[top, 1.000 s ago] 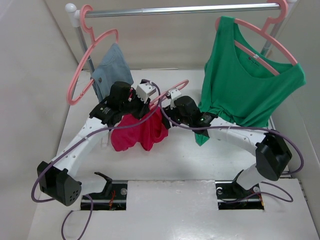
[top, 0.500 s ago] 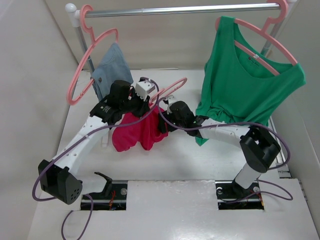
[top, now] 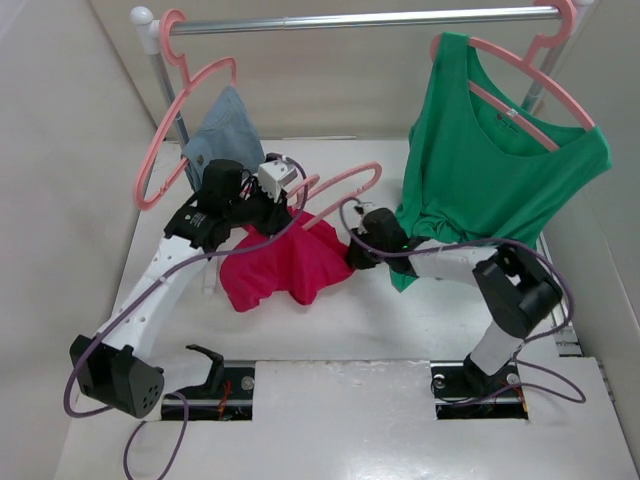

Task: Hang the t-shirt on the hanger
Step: Place tshirt on hanger

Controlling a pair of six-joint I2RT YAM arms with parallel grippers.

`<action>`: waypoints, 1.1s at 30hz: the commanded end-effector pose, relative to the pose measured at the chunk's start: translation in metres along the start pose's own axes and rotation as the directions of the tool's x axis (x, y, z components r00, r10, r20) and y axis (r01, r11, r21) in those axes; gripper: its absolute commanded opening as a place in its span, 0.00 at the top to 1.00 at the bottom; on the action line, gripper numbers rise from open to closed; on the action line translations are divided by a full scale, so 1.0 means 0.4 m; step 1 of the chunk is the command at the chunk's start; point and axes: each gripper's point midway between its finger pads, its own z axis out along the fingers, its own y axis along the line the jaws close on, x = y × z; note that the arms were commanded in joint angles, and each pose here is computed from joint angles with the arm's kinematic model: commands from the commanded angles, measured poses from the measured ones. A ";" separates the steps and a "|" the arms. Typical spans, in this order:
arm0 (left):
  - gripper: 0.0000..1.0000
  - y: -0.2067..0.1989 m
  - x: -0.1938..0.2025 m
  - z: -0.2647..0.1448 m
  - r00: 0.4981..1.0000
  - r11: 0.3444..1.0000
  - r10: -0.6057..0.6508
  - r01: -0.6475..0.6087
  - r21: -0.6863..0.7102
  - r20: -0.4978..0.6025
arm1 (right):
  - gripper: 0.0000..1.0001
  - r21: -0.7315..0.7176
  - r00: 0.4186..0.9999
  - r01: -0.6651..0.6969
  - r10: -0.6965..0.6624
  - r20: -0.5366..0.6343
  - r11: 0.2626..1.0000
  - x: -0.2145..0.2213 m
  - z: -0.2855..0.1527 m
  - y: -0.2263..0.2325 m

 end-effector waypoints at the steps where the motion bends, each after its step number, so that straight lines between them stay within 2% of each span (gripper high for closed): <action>1: 1.00 -0.060 -0.015 -0.075 0.985 0.982 0.154 -0.161 0.103 0.072 | 1.00 0.069 0.980 -0.141 0.129 0.154 0.988 -0.093 -0.088 -0.122; 5: 1.00 -0.100 0.071 -0.098 0.957 0.935 0.290 -0.286 0.212 0.010 | 1.00 0.117 0.943 -0.242 0.205 0.263 0.963 -0.137 -0.174 -0.224; 11: 1.00 -0.104 0.191 -0.105 0.920 0.898 0.372 -0.324 0.299 -0.122 | 1.00 0.202 0.920 -0.292 0.217 0.326 0.935 -0.162 -0.245 -0.312; 15: 1.00 -0.042 0.245 -0.082 0.893 0.917 0.373 -0.314 0.244 -0.252 | 1.00 0.213 0.913 -0.238 0.144 0.382 0.948 -0.223 -0.315 -0.295; 21: 1.00 0.015 0.279 -0.057 0.835 0.906 0.424 -0.393 0.158 -0.352 | 1.00 0.326 0.922 -0.162 0.026 0.385 0.932 -0.253 -0.405 -0.293; 24: 1.00 0.046 0.295 -0.039 0.819 0.913 0.402 -0.389 0.120 -0.408 | 1.00 0.363 0.932 -0.076 -0.064 0.358 0.929 -0.265 -0.427 -0.274; 27: 1.00 0.053 0.300 -0.030 0.801 0.905 0.417 -0.410 0.114 -0.429 | 1.00 0.386 0.935 0.066 -0.191 0.297 0.920 -0.277 -0.430 -0.222; 30: 1.00 0.026 0.299 -0.009 0.764 0.877 0.475 -0.455 0.158 -0.437 | 1.00 0.370 0.911 0.224 -0.329 0.248 0.902 -0.288 -0.409 -0.138; 31: 1.00 0.035 0.300 -0.012 0.743 0.867 0.485 -0.478 0.141 -0.461 | 1.00 0.409 0.912 0.226 -0.339 0.231 0.884 -0.289 -0.413 -0.141; 33: 1.00 0.039 0.289 -0.002 0.747 0.871 0.477 -0.471 0.136 -0.463 | 1.00 0.410 0.891 0.319 -0.417 0.177 0.855 -0.294 -0.404 -0.103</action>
